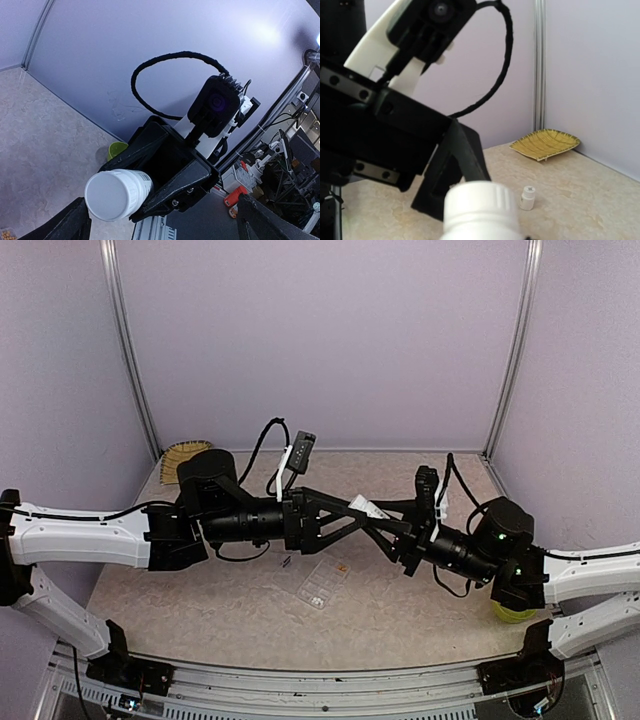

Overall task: Sort the pills into containers
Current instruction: Screw the lid of the pill bottle onto the pill bottle.

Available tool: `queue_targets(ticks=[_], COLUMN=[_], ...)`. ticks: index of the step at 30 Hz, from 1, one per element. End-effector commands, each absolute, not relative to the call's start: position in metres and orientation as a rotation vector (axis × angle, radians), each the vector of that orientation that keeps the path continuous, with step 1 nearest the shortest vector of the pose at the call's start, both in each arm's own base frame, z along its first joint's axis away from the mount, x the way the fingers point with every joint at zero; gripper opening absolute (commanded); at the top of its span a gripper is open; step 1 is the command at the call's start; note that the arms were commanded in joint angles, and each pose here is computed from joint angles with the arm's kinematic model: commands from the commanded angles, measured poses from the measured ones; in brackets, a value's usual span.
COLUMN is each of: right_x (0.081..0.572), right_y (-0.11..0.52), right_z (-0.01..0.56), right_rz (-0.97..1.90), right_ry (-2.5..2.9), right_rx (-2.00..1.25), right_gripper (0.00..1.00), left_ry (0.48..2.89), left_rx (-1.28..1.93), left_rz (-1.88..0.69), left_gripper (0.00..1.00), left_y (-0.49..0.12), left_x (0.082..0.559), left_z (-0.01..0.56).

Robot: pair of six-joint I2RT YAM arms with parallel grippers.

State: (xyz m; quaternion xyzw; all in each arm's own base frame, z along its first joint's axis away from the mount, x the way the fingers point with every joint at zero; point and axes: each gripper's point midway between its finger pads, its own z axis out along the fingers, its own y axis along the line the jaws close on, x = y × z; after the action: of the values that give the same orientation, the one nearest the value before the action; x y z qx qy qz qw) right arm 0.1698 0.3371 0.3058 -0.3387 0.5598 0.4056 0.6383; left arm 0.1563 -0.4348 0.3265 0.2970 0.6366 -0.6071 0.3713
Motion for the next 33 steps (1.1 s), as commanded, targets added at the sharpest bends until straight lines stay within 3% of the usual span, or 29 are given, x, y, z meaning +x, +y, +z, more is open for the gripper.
queue_targets(ticks=[1,15,33], right_x=[0.171,0.168,0.166], right_y=[0.34,0.351,0.344], right_z=[0.298,0.28,0.274], right_rz=[0.926,0.973,0.951], right_ry=[1.3,1.338,1.344], right_rx=[-0.769,-0.803,-0.81], right_gripper=[0.14,0.13,0.13], left_ry=[1.56,1.514,1.577], left_rx=[0.785,0.792,0.72], left_rz=[-1.607,-1.597,-1.547], left_gripper=[0.98,0.87,0.51], left_y=[-0.433,-0.43,-0.422], left_x=[0.147,0.145,0.162], left_z=[0.342,0.35,0.339])
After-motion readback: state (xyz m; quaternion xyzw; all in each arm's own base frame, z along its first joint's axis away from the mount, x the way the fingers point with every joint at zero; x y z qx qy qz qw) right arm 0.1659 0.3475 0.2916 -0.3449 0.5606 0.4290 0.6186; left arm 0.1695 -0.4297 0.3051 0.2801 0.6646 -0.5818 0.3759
